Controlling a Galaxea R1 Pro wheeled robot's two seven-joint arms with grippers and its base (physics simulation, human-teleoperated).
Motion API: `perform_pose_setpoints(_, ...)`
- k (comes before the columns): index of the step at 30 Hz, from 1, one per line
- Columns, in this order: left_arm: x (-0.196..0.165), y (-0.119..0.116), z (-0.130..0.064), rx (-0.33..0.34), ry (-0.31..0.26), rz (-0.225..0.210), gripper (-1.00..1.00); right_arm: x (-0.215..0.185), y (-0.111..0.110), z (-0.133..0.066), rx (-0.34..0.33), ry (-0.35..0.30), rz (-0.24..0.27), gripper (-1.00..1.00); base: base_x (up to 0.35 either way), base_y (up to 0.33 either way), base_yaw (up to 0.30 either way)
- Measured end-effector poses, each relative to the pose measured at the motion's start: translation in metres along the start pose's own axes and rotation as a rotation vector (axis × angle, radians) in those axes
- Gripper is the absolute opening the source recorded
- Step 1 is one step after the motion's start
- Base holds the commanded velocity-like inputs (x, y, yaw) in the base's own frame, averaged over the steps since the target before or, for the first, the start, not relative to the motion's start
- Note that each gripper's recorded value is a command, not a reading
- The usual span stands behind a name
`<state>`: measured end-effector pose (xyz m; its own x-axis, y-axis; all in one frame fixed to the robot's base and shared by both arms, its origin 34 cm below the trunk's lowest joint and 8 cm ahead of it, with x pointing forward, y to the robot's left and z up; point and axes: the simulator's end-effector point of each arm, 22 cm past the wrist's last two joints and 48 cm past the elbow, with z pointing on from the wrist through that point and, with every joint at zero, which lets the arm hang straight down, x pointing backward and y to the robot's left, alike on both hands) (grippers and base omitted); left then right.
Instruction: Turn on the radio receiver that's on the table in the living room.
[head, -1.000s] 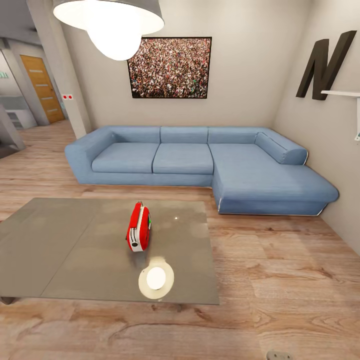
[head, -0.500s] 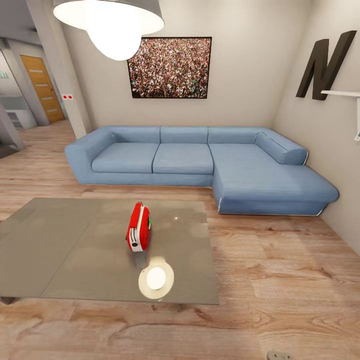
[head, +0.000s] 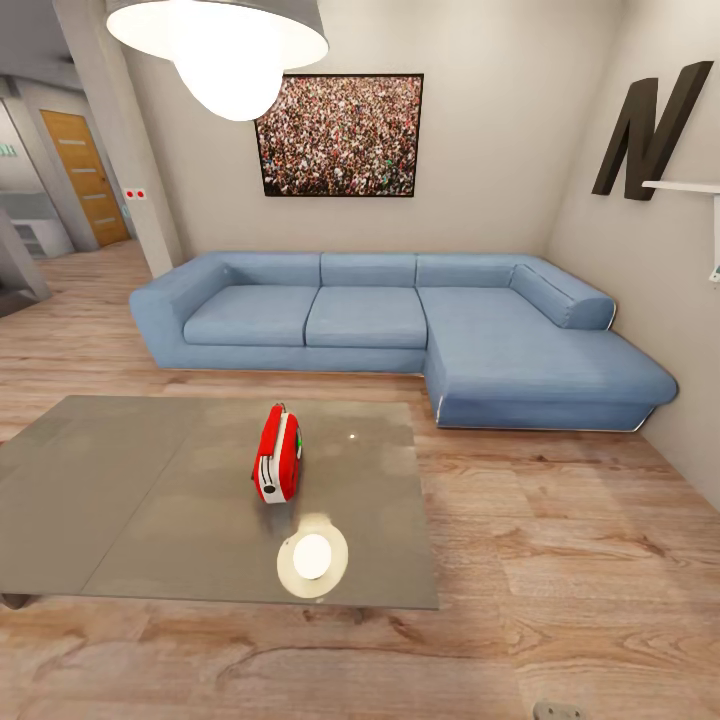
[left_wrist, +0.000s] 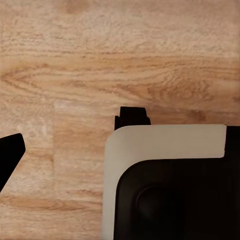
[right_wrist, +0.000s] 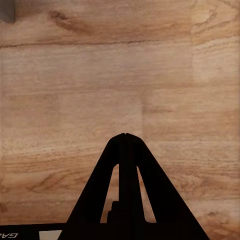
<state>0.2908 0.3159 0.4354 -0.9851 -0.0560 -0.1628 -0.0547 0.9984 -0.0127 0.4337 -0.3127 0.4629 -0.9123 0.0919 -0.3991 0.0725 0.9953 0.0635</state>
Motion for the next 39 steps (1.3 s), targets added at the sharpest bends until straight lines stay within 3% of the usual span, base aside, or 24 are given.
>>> perform_pose_setpoints(39,-0.0001,0.0003,0.0000,0.000,0.000,0.000,1.00,0.0000,0.0000,0.0000,0.000,0.000,0.000,-1.00,0.000,0.000,0.000)
